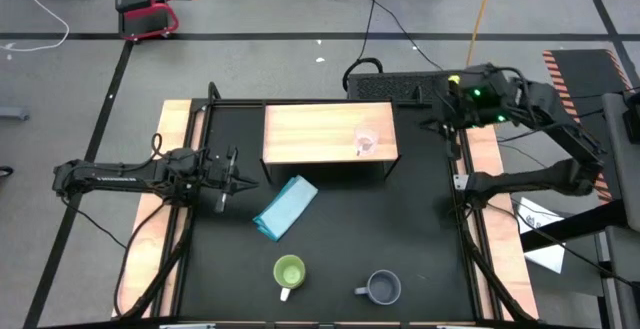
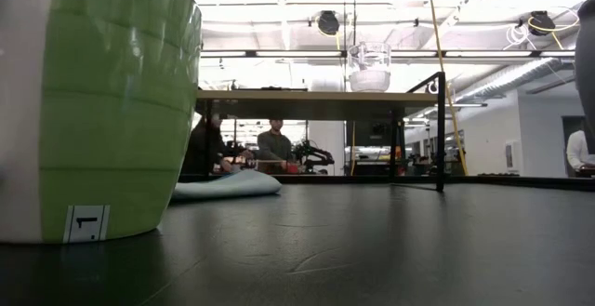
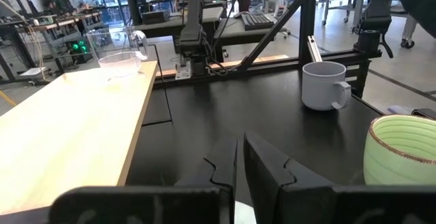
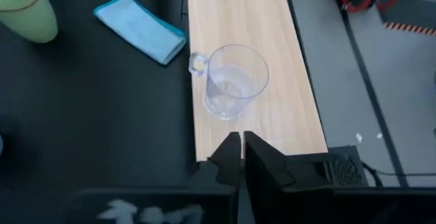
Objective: Stack small to large cups/mugs on shelf
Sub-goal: Put the transparent mug on the shelf
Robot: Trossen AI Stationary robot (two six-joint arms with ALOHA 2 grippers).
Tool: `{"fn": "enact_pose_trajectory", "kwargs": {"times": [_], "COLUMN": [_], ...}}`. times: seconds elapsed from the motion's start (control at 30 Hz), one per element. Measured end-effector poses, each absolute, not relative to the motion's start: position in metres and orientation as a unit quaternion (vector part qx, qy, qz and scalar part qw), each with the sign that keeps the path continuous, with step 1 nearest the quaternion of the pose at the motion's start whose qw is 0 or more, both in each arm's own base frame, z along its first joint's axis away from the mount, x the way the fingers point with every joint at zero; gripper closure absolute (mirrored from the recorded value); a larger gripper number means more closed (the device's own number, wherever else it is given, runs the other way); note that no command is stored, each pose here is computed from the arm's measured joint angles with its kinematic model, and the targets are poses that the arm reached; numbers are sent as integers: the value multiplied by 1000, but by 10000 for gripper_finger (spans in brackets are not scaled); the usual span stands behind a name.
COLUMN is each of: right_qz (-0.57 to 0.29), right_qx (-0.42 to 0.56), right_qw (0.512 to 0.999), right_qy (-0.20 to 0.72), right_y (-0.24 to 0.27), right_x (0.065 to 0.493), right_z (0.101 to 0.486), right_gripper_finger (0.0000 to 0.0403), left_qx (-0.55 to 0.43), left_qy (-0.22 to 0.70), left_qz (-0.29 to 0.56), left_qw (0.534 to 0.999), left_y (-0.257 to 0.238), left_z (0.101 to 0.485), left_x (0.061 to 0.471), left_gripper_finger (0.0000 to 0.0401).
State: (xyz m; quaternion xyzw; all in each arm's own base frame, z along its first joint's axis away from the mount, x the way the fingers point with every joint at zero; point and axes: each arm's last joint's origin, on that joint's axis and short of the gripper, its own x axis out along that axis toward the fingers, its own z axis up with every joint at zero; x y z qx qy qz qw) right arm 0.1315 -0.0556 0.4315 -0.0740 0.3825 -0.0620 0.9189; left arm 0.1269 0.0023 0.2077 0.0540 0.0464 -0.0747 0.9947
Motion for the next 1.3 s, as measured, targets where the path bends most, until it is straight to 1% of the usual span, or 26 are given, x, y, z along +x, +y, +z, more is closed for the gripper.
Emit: {"fn": "enact_pose_trajectory", "kwargs": {"times": [0.13,0.3,0.53,0.77,0.93,1.07,1.3], "right_qz": [-69,-72,-52,-60,-57,-63,-71], "right_qx": [-85,-76,-61,-55,-37,-15,-8], "right_qw": [928,937,947,956,973,981,990], "right_qy": [355,334,312,283,220,184,126], "right_y": [-49,-42,-34,-29,-25,-23,-25], "right_x": [117,106,94,82,75,73,76], "right_z": [415,392,358,340,331,316,291], "right_gripper_finger": [399,402,402,403,403,403,403], "left_qx": [53,51,55,55,54,55,56], "left_qy": [50,50,49,49,50,50,50], "left_qz": [-75,-74,-75,-74,-75,-74,-74], "left_qw": [995,995,994,994,995,994,994], "left_y": [2,2,2,2,2,2,2], "left_z": [207,207,207,207,207,207,207], "left_x": [127,127,127,127,127,127,127], "left_gripper_finger": [370,370,370,370,370,370,370]}}
